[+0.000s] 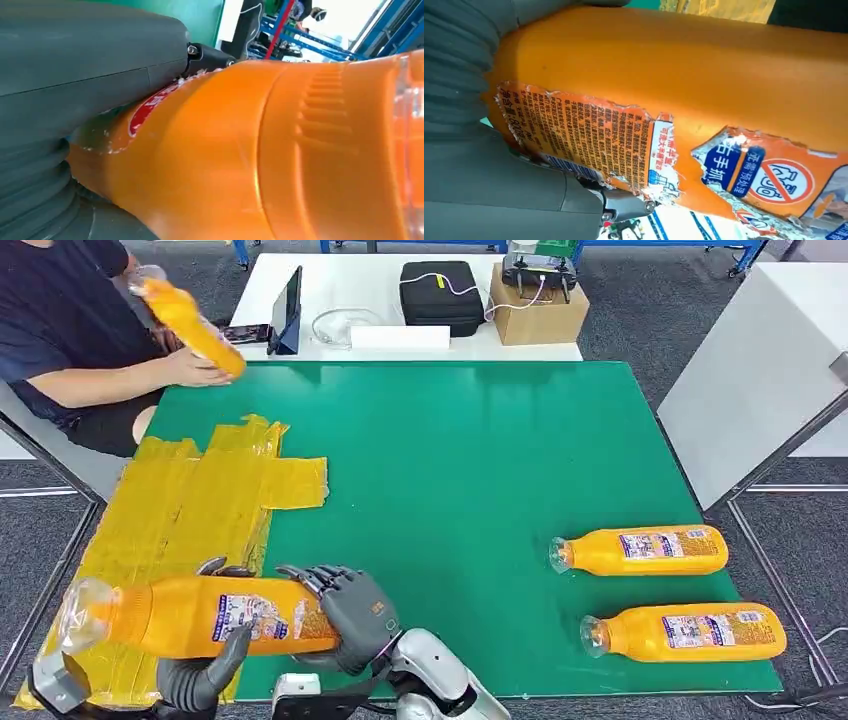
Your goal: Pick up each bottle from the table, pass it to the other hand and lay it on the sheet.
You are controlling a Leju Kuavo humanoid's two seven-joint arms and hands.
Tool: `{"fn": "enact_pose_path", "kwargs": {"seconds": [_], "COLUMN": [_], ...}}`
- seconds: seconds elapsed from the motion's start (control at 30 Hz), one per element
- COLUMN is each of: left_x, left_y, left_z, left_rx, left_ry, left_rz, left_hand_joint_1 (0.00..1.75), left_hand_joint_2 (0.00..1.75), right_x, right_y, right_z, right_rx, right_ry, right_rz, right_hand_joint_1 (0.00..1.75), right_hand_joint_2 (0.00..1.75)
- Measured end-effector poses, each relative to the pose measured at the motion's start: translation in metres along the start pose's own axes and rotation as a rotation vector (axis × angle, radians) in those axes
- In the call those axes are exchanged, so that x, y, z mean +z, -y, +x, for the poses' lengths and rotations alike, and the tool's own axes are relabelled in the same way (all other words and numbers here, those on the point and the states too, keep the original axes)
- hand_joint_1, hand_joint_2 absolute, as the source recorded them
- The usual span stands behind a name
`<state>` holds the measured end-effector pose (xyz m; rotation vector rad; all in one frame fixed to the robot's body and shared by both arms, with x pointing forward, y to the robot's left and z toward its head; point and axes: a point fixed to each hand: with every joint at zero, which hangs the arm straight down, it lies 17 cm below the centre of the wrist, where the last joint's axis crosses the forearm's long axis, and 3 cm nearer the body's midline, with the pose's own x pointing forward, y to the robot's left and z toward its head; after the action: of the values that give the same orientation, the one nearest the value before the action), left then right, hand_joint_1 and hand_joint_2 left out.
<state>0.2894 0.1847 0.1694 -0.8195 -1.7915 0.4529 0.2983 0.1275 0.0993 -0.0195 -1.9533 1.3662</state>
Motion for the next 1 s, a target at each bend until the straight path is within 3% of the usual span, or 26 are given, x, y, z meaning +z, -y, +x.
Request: {"fn": "enact_pose_path", "kwargs": {"seconds": [0.03, 0.07, 0.13, 0.17, 0.37, 0.57, 0.7, 0.83, 0.87, 1.0], "left_x": [0.000, -0.001, -0.003, -0.005, -0.019, -0.022, -0.018, -0.015, -0.013, 0.001], "left_y": [0.000, -0.002, -0.002, -0.001, -0.018, -0.016, -0.017, -0.021, -0.030, -0.073], "left_z": [0.000, -0.001, -0.002, -0.001, 0.037, 0.055, 0.078, 0.061, 0.050, 0.018], "left_rx": [-0.017, -0.057, -0.187, -0.244, -0.949, -1.130, -1.667, -2.030, -2.115, -2.239], "left_ry": [0.003, 0.008, 0.022, 0.033, 0.199, 0.267, 0.372, 0.342, 0.290, 0.094], "left_rz": [0.002, 0.011, 0.020, 0.023, 0.135, 0.161, 0.258, 0.171, 0.127, 0.080], "left_hand_joint_1": [1.75, 1.75, 1.75, 1.75, 1.75, 1.75, 1.75, 1.75, 1.75, 1.75], "left_hand_joint_2": [1.75, 1.75, 1.75, 1.75, 1.75, 1.75, 1.75, 1.75, 1.75, 1.75], "right_x": [0.000, 0.000, -0.001, -0.001, 0.011, 0.020, 0.039, 0.075, 0.087, 0.124], "right_y": [0.000, 0.003, 0.008, 0.009, 0.035, 0.057, 0.083, 0.105, 0.110, 0.122], "right_z": [-0.001, -0.003, -0.007, -0.009, -0.016, -0.018, -0.026, -0.043, -0.049, -0.066], "right_rx": [0.003, 0.015, 0.048, 0.061, 0.043, 0.022, 0.000, -0.019, -0.021, -0.002], "right_ry": [-0.005, -0.014, -0.031, -0.044, -0.111, -0.124, -0.127, -0.127, -0.126, -0.139], "right_rz": [-0.002, -0.014, -0.038, -0.042, -0.115, -0.176, -0.239, -0.255, -0.253, -0.233], "right_hand_joint_1": [1.33, 0.00, 0.00, 0.00, 0.00, 0.00, 0.00, 0.00, 0.00, 0.00], "right_hand_joint_2": [1.75, 1.75, 1.75, 0.00, 0.00, 0.00, 0.00, 0.00, 1.75, 1.75]}}
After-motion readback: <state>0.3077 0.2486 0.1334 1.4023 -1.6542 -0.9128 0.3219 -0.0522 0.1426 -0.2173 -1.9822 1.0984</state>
